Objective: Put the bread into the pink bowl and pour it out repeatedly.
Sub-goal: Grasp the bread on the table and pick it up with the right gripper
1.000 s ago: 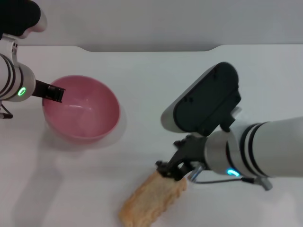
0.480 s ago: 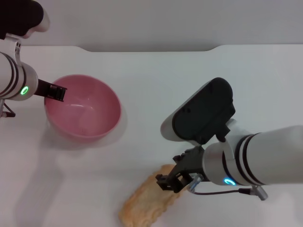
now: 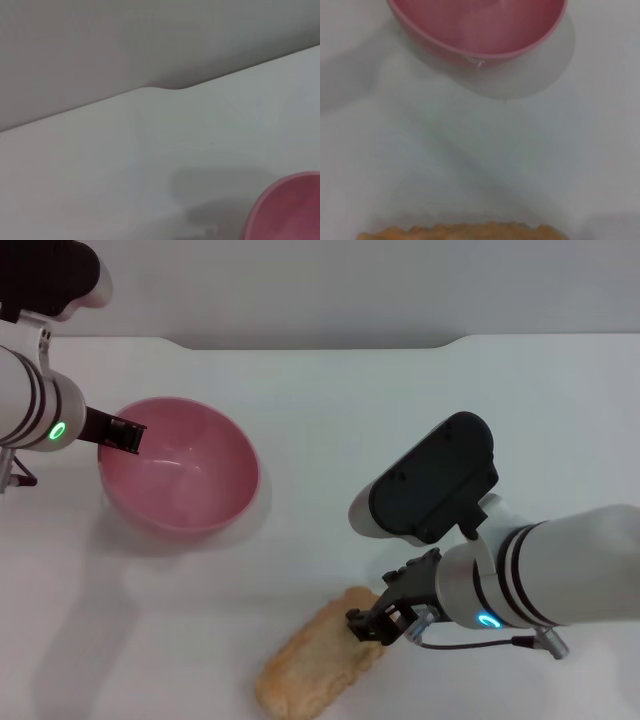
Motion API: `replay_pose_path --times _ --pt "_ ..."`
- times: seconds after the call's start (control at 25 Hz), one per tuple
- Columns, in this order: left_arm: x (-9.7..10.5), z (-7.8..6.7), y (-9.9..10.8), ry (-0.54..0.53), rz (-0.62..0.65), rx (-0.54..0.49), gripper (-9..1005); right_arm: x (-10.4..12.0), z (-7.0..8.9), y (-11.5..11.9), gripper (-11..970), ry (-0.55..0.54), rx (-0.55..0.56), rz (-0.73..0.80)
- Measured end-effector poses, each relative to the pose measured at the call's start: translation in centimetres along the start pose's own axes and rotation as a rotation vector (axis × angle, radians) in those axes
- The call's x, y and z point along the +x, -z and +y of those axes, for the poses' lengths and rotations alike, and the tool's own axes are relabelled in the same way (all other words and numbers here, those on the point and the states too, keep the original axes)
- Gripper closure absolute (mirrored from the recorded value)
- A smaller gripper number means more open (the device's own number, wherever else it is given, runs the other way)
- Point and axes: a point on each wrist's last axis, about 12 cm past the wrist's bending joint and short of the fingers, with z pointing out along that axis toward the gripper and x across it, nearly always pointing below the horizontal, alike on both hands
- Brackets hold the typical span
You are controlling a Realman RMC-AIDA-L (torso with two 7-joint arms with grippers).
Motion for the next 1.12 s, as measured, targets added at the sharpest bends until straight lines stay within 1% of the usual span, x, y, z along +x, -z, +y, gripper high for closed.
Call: replay_pose_path --times 0.8,1.12 --pt "-0.11 -0.05 0.0 -0.008 -0.005 0.002 947 -0.25 -0.25 -0.74 358 -0.001 0.001 0.002" --pt "-0.01 -0.01 -0.03 -0.008 -0.003 0.001 947 0.0 -0.25 -1.01 460 0.011 0.003 0.025"
